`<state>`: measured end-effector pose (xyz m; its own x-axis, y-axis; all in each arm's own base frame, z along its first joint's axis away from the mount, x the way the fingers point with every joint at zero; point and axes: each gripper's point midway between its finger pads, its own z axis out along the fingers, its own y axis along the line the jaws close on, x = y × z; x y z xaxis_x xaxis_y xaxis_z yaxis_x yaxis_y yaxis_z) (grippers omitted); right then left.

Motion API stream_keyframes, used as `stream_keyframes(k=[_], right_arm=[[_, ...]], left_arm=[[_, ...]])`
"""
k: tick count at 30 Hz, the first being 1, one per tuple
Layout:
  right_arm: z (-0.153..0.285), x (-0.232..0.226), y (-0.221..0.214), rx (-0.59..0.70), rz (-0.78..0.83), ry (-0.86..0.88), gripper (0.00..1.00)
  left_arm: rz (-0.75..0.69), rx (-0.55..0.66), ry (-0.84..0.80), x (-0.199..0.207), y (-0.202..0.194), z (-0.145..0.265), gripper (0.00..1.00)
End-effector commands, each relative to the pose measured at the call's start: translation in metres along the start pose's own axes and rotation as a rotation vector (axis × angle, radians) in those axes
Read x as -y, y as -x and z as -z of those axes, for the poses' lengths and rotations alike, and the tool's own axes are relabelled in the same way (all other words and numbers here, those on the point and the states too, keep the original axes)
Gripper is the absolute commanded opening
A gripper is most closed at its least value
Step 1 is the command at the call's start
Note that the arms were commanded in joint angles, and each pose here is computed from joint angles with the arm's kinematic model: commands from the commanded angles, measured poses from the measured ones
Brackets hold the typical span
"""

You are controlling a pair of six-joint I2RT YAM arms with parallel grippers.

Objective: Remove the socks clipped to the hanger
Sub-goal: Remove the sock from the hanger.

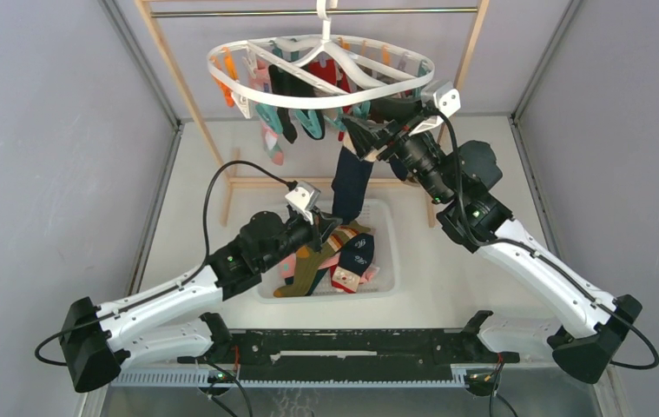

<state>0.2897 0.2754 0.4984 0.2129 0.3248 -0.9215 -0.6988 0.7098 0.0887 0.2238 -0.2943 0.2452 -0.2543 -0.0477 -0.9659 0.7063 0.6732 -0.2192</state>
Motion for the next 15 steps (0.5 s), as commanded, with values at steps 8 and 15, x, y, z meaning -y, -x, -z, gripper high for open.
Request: stream_keyframes(k=[8, 15], right_arm=[[0.006, 0.013, 0.025, 0.070, -0.026, 0.005, 0.65], [0.003, 0.018, 0.021, 0.062, -0.034, 0.005, 0.60]], left_arm=[[0.017, 0.044, -0.029, 0.007, 0.018, -0.003, 0.00], [0.017, 0.044, -0.029, 0.007, 0.019, -0.003, 0.00]])
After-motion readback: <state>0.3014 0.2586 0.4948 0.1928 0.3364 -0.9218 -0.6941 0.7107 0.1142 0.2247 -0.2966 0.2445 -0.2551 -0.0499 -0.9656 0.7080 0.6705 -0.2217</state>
